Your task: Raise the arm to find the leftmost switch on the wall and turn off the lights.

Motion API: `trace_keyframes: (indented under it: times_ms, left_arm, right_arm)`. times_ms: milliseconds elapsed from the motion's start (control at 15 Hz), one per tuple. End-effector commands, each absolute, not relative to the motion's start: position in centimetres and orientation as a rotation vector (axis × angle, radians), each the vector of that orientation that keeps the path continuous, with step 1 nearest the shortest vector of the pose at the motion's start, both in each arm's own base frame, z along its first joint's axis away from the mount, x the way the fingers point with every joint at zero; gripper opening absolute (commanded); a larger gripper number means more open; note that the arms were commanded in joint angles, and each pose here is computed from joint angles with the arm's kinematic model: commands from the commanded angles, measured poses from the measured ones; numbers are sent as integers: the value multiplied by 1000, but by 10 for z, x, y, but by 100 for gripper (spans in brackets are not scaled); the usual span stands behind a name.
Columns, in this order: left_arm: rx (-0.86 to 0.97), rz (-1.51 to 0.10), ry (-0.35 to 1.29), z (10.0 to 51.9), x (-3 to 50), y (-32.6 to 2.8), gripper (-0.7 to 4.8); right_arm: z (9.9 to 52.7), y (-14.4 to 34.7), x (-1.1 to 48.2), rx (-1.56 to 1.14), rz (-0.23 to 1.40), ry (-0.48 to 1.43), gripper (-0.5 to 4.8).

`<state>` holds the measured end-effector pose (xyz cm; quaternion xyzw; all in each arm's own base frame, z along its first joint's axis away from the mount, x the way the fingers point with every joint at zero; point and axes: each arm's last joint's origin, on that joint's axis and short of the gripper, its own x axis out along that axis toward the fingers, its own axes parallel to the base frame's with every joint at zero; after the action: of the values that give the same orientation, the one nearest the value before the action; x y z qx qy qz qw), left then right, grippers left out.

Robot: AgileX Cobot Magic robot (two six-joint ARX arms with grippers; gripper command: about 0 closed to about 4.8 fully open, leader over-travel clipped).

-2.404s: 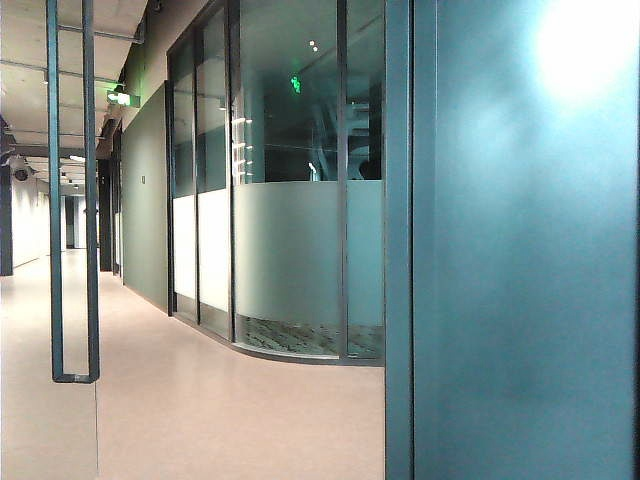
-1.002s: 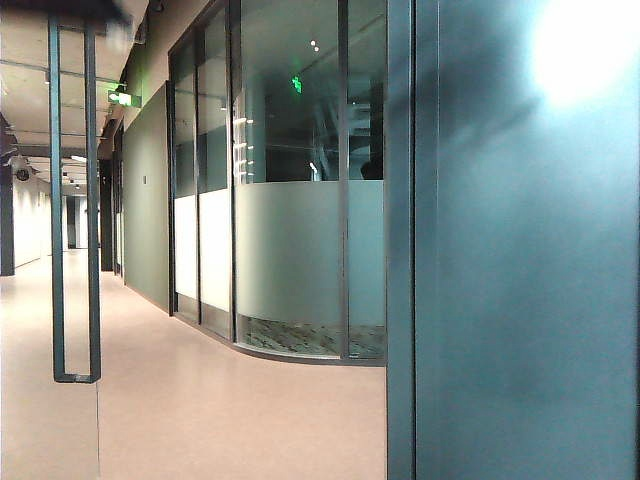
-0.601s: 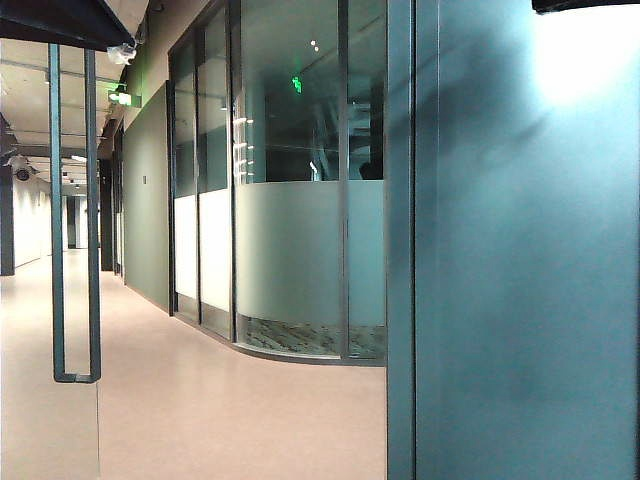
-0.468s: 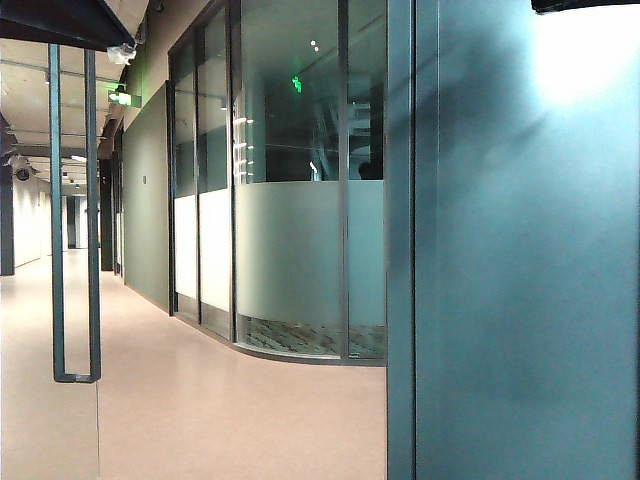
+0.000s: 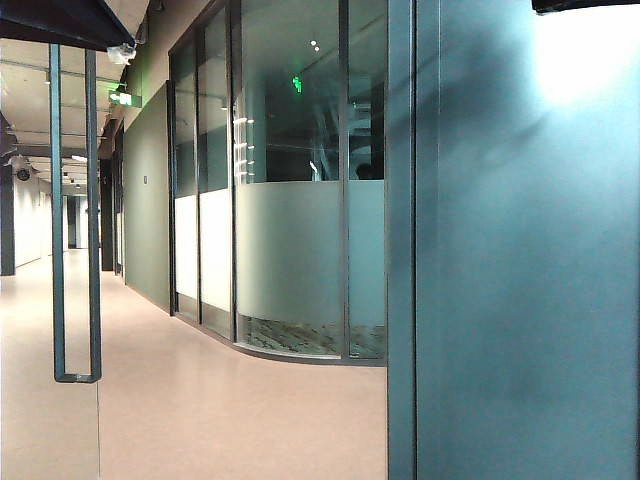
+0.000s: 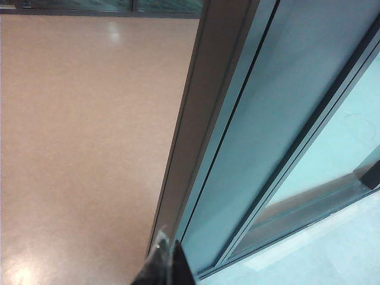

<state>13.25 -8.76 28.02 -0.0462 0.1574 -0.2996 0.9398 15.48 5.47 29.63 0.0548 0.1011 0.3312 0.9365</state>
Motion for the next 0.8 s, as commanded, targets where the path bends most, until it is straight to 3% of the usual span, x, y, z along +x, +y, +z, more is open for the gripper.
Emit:
trace_keyframes:
  times_ms: [67, 134, 468, 801]
  left_arm:
    - [1, -568, 241, 288, 119, -77, -5]
    - [36, -525, 200, 292, 110, -69, -5]
    - [-35, 7, 11, 280, 77, -12, -5]
    - [-39, 132, -49, 239, 69, 2, -5]
  right_arm:
    - [299, 55, 155, 108, 680, 187, -1]
    - [299, 55, 155, 108, 680, 188, -1]
    - [299, 55, 155, 108, 680, 188, -1]
    - [299, 55, 155, 108, 680, 188, -1]
